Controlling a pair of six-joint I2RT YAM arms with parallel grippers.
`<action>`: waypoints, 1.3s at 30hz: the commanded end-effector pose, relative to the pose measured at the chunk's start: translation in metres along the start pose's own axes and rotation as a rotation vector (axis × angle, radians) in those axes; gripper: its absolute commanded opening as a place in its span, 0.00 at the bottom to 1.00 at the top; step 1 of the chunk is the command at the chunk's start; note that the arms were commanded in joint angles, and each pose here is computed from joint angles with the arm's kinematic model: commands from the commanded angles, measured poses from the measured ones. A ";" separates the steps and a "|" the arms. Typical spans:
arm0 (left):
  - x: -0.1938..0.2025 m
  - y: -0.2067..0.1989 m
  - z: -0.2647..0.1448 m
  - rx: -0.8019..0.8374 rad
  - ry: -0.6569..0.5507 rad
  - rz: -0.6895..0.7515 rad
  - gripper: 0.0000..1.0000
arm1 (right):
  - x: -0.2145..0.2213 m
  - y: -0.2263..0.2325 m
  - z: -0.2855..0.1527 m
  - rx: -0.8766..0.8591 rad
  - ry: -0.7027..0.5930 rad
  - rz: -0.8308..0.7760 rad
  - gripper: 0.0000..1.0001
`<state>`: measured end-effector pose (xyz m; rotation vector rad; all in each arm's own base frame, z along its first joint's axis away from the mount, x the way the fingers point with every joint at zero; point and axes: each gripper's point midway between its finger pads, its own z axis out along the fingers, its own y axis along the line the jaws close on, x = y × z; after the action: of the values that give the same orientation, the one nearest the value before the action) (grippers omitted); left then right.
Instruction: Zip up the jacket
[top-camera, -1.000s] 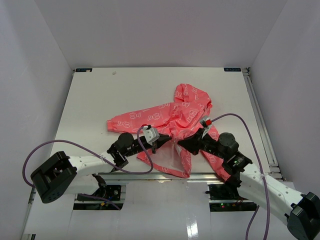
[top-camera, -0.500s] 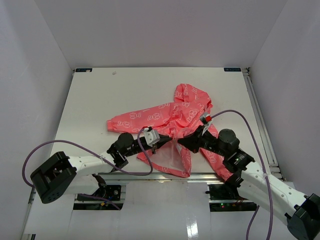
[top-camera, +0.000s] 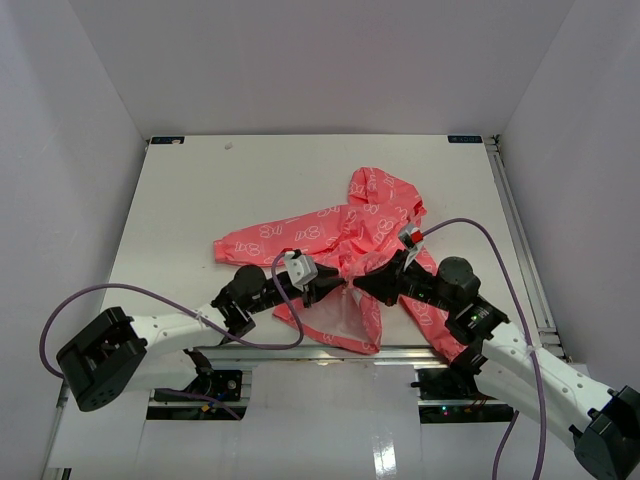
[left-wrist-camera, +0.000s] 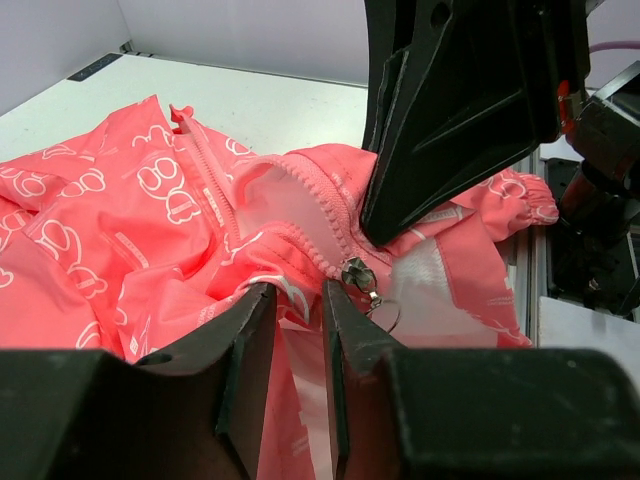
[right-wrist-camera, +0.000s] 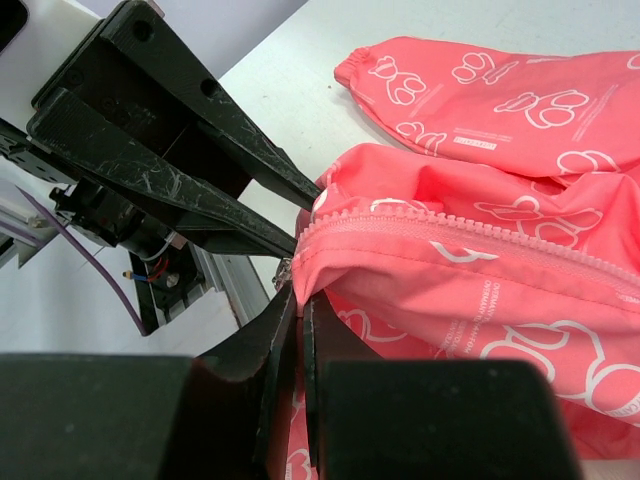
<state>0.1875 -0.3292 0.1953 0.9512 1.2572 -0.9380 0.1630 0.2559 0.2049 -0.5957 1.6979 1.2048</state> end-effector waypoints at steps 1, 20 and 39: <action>-0.020 -0.018 -0.002 0.069 -0.054 -0.044 0.38 | -0.021 0.008 0.003 -0.047 -0.090 -0.070 0.08; -0.023 -0.027 -0.005 0.109 -0.042 -0.088 0.43 | -0.006 -0.004 0.000 -0.006 -0.087 -0.058 0.08; -0.049 0.010 -0.025 -0.214 -0.021 -0.487 0.62 | -0.002 -0.001 0.000 -0.032 -0.086 -0.062 0.08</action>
<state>0.1789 -0.3040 0.2450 0.6257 1.4332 -1.1054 0.1645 0.2538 0.1936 -0.5858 1.6597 1.1943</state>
